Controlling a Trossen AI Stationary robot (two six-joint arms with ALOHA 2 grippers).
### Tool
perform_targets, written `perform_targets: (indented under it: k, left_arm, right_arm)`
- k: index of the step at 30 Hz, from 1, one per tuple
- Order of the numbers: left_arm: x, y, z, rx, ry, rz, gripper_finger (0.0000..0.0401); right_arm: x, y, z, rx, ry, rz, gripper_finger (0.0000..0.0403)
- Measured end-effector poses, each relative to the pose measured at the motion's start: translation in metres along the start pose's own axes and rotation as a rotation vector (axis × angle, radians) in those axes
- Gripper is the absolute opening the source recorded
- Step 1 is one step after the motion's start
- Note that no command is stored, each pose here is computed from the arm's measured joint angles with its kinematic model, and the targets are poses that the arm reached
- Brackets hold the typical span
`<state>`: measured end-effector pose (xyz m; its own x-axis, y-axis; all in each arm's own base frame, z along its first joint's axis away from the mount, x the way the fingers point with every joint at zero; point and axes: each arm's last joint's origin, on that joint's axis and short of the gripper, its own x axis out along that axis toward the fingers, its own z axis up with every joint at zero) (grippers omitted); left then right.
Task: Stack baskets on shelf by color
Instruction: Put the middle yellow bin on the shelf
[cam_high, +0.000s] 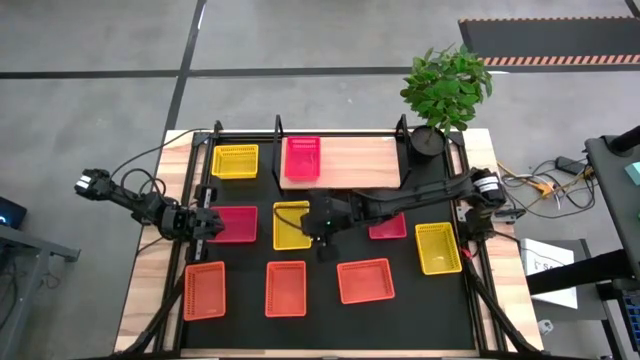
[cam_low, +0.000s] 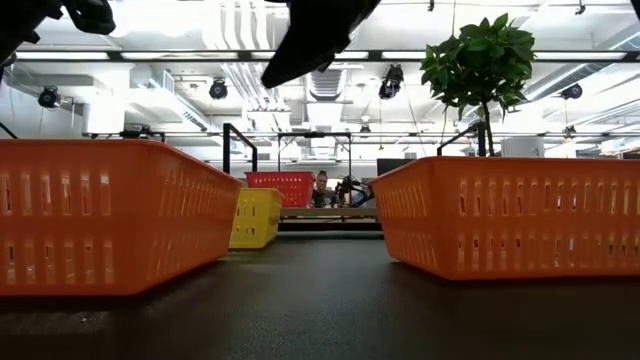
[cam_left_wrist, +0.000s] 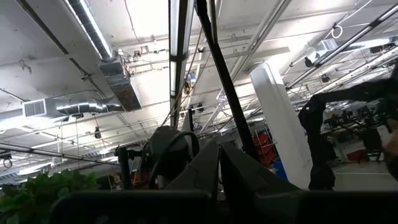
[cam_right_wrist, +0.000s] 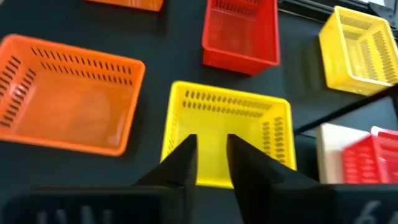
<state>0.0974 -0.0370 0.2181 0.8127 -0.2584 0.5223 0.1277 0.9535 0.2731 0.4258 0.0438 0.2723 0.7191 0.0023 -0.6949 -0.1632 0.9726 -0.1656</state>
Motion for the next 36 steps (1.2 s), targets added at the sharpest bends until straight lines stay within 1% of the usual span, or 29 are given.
perform_targets:
  k: [4,7,12,15,18,22,28,36]
  left_arm:
    - [0.0,0.0,0.0,0.0,-0.001,0.0,0.0002]
    - [0.0,0.0,0.0,0.0,-0.001,0.0,0.0002]
    - [0.0,0.0,0.0,0.0,-0.001,0.001,0.0002]
    - [0.0,0.0,0.0,0.001,-0.001,0.001,0.0002]
    - [0.0,0.0,0.0,0.007,-0.001,0.001,0.0002]
    - [0.0,0.0,0.0,0.008,-0.001,0.001,0.0002]
    - [0.0,0.0,0.0,0.009,-0.001,0.001,0.0002]
    - [0.0,0.0,0.0,0.009,-0.001,0.002,0.0002]
  right_arm:
    - [0.018,0.005,-0.001,0.006,-0.018,0.004,0.0137]
    - [0.03,0.008,-0.002,0.025,-0.043,0.002,0.0165]
    - [0.049,0.009,-0.005,0.036,-0.064,-0.001,0.019]
    - [0.062,0.012,-0.01,0.055,-0.066,0.012,0.0193]
    - [0.077,0.015,-0.015,0.068,-0.068,0.057,0.0194]
    - [0.093,0.018,-0.024,0.077,-0.029,0.08,0.0194]
    - [0.106,0.02,-0.029,0.079,-0.006,0.083,0.0191]
    - [0.121,0.019,-0.039,0.084,0.026,0.079,0.0167]
